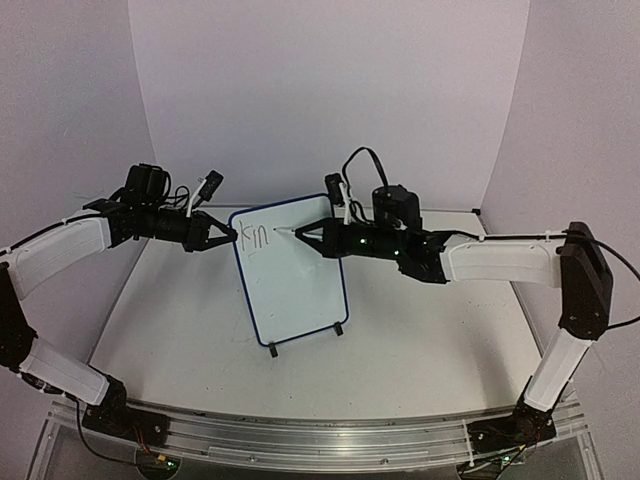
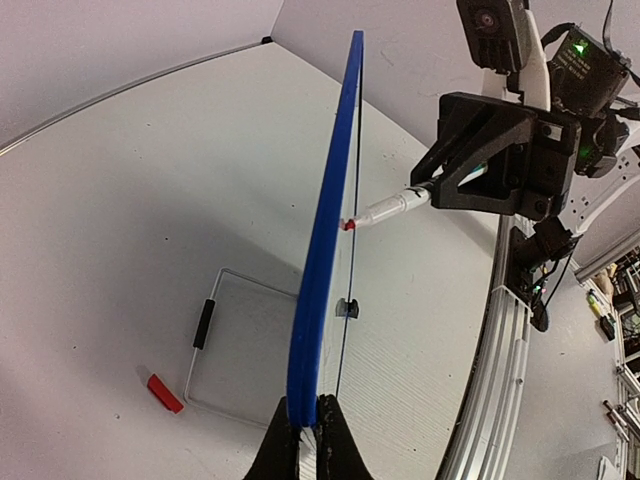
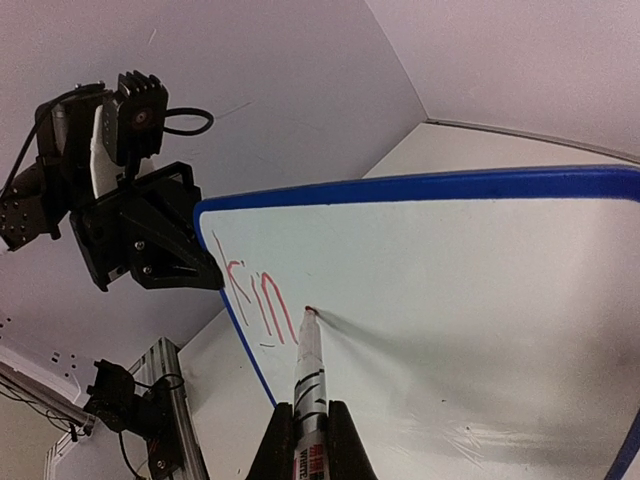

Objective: Write a sentence on the whiteboard

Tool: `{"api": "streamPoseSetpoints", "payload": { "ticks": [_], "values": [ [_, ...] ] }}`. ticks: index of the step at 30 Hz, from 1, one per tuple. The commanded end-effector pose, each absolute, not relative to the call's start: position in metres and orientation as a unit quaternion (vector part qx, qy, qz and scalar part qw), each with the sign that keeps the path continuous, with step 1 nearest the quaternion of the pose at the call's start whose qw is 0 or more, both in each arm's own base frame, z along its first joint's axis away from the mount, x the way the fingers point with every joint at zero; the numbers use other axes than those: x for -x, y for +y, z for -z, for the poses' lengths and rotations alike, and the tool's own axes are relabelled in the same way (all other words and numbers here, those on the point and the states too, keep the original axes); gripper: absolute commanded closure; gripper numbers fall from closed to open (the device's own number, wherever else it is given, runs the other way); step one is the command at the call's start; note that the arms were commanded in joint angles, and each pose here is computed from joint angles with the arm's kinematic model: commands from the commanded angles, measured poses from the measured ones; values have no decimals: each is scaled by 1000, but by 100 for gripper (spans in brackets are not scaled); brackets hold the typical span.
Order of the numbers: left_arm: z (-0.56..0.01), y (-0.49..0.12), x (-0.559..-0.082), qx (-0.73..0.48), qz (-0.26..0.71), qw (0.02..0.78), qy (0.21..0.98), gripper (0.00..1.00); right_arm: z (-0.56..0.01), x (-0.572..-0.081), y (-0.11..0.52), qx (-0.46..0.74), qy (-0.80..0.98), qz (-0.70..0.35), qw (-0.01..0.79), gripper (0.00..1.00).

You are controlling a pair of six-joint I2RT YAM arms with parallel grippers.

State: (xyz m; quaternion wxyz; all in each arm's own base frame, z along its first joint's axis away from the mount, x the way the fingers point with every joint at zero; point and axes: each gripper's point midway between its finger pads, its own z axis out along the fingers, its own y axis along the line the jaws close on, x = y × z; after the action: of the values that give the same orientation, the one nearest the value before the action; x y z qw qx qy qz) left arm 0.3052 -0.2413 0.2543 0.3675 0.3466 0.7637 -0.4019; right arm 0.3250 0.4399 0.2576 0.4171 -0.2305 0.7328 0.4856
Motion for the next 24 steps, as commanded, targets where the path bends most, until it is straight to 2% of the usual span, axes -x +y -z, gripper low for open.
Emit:
{"api": "streamPoseSetpoints", "payload": {
  "ticks": [1,13,24],
  "values": [
    [-245,-240,-302,-357,379,359,775,100,-266,-330,447,238,723,-490,424,100],
    [-243,-241,-302,-357,379,356,776,100,-238,-320,437,237,748,-477,397,100],
    [-241,-242,-302,-358,379,354,776,100,-267,-332,429,221,738,-458,444,100]
  ]
}}
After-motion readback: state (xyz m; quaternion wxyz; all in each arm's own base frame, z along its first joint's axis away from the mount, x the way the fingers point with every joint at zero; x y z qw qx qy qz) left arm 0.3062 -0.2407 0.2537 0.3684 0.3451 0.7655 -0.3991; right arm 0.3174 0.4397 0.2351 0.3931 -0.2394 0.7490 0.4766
